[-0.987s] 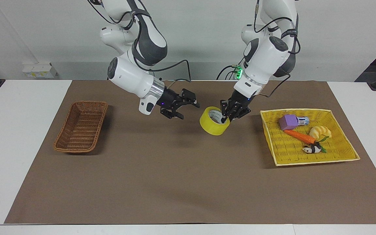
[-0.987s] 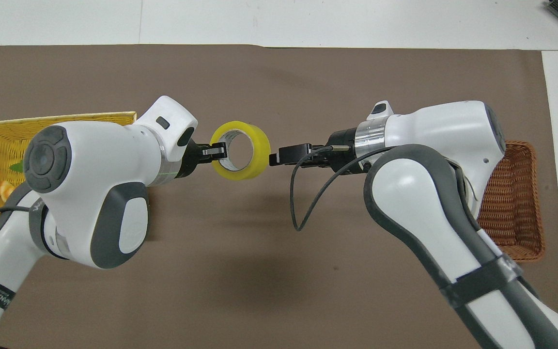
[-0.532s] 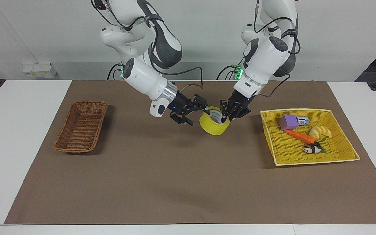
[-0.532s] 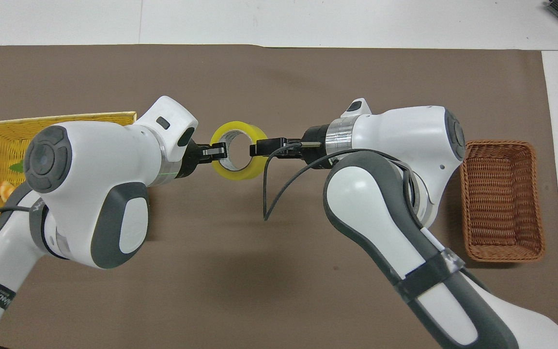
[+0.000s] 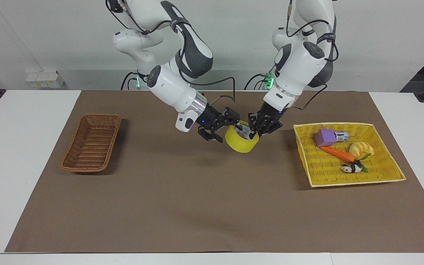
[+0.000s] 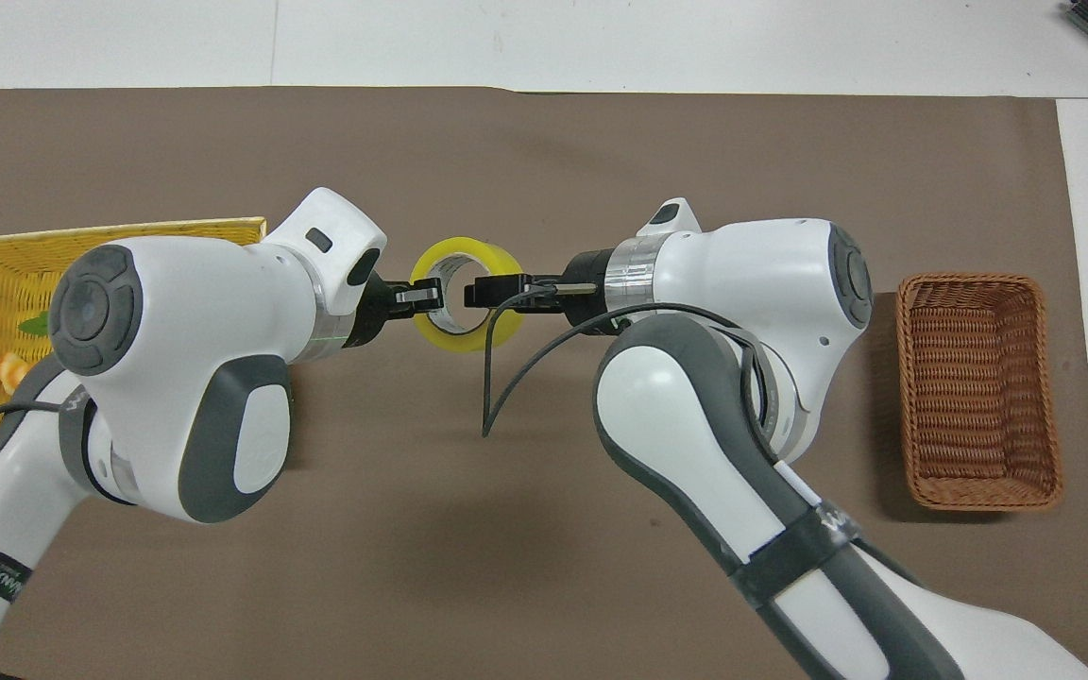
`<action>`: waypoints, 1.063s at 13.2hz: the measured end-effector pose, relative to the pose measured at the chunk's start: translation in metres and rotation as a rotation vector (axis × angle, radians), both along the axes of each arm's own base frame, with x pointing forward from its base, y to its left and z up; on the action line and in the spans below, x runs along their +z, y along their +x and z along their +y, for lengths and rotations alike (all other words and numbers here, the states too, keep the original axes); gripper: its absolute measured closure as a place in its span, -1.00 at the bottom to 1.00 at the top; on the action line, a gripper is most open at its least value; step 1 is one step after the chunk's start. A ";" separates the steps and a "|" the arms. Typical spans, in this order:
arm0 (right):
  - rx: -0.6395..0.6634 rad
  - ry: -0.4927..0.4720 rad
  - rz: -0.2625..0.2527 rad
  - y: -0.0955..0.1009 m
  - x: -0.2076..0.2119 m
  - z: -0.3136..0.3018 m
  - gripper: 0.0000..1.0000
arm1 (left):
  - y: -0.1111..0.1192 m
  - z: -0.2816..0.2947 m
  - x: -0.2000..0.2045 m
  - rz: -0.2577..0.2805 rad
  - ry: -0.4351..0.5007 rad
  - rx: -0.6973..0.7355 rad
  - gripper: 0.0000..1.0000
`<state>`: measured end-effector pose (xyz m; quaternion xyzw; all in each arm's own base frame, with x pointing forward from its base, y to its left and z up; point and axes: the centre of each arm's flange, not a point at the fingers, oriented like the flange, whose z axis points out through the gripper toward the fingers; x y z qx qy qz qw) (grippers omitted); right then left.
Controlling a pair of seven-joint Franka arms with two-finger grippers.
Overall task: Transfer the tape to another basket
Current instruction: 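Hold the tape with the left gripper while the right gripper reaches it, then grasp the tape with the right gripper while the left gripper releases, withdraws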
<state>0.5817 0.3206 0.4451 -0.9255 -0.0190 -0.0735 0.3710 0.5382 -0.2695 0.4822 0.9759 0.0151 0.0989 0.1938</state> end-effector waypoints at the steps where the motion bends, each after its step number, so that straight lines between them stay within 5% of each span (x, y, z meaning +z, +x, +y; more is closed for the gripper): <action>1: 0.004 -0.001 0.000 -0.001 0.000 0.002 -0.81 | 0.000 0.000 0.000 0.000 0.000 0.000 0.57; 5: 0.008 -0.003 0.001 -0.002 -0.002 0.005 0.12 | -0.002 -0.002 0.002 -0.002 -0.006 -0.002 0.57; 10: 0.009 -0.009 0.007 -0.001 -0.008 0.006 0.49 | -0.002 -0.004 0.008 -0.010 -0.010 -0.005 0.50; 12: 0.010 -0.010 0.010 -0.001 -0.010 0.006 0.98 | 0.001 -0.001 0.012 -0.016 -0.012 -0.001 -0.04; 14: 0.007 -0.011 0.011 0.000 -0.010 0.003 1.00 | 0.001 0.007 0.024 0.004 -0.008 -0.006 -0.55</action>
